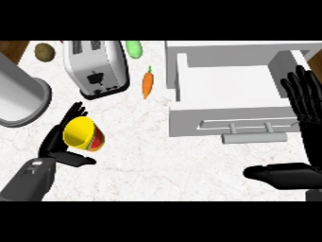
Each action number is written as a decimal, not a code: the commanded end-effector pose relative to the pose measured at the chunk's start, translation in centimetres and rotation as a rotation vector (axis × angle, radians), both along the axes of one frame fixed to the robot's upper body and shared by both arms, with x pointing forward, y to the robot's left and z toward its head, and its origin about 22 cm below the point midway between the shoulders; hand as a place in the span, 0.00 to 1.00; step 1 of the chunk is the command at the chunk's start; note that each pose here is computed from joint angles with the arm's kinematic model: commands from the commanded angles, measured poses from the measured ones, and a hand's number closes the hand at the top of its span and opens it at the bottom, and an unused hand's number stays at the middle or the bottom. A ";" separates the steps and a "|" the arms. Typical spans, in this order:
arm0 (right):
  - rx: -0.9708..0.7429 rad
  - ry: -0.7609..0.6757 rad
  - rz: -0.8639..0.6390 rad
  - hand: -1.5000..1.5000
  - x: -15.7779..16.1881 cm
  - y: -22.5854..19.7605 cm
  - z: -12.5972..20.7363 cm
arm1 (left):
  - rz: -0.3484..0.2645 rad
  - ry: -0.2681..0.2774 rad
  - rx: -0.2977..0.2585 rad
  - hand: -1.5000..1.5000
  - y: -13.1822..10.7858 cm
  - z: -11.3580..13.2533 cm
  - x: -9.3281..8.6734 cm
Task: Pick up the cup, place it into the drawer and close the drawer
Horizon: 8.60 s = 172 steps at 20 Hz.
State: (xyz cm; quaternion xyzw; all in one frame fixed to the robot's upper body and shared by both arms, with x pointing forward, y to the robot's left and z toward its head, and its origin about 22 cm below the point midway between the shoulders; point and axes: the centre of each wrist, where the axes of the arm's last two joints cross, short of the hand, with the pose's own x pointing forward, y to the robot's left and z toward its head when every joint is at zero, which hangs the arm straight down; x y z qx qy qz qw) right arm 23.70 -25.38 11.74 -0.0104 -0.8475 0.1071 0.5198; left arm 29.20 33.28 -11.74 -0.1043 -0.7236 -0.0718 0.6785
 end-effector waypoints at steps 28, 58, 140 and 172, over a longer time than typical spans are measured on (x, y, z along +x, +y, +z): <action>-0.007 0.009 -0.041 0.00 0.9 -0.6 0.1 | 0.337 -0.294 -0.362 1.00 -3.2 -2.2 -1.8; -0.007 0.056 -0.061 0.00 -0.7 -4.0 -2.6 | -0.047 -0.513 -0.182 1.00 -20.6 24.8 10.5; -0.658 0.049 0.051 1.00 2.0 2.5 -1.4 | 0.141 -0.274 -0.063 0.00 -18.3 26.8 10.0; -1.021 0.240 -0.001 1.00 19.3 -0.3 -8.3 | 0.128 -0.270 -0.081 0.00 -5.5 22.3 3.4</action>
